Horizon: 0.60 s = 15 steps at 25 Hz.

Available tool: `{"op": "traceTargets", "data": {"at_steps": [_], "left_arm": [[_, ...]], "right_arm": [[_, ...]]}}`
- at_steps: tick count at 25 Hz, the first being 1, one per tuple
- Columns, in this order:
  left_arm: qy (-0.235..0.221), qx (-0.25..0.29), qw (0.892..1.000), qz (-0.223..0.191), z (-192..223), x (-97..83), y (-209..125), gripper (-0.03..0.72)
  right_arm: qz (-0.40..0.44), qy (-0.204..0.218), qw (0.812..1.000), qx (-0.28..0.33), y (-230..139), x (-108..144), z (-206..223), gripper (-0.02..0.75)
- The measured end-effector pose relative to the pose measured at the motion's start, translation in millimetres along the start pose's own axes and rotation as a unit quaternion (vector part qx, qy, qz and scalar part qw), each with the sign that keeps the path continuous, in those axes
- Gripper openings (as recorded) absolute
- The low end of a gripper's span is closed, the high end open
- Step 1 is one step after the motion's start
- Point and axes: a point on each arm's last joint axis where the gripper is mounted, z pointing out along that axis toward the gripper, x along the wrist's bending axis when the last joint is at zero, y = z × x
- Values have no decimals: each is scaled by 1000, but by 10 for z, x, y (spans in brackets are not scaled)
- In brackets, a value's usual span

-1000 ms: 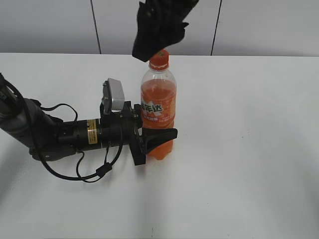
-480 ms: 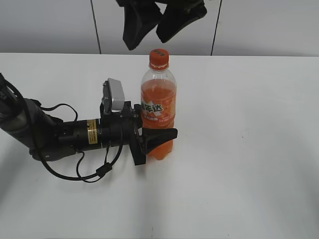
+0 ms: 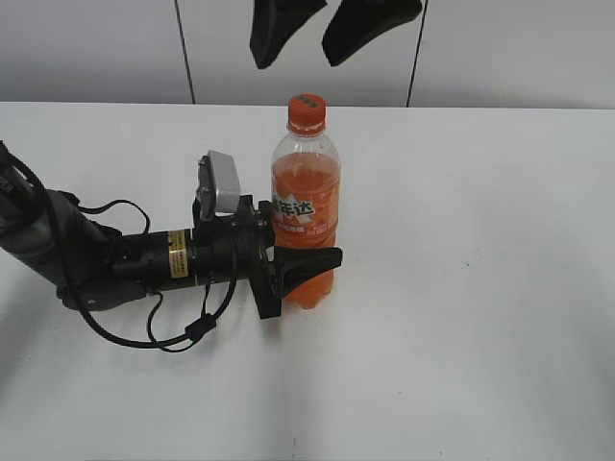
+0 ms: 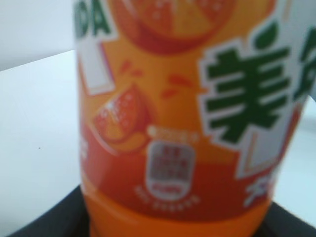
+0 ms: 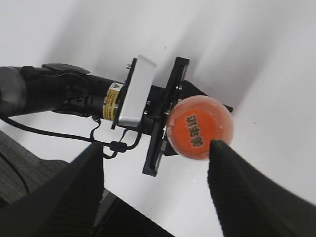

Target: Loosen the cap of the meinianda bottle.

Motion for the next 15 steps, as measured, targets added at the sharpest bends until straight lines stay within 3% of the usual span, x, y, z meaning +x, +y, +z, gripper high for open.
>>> {"op": "traceTargets", "data": {"at_steps": [7, 15], "left_arm": [[0, 0, 1000, 0, 0, 0, 0, 395], [0, 0, 1000, 0, 0, 0, 0, 395]], "right_arm": [[-1, -28, 1000, -4, 8, -52, -1, 493], [2, -33, 999, 19, 14, -89, 210, 493]]}}
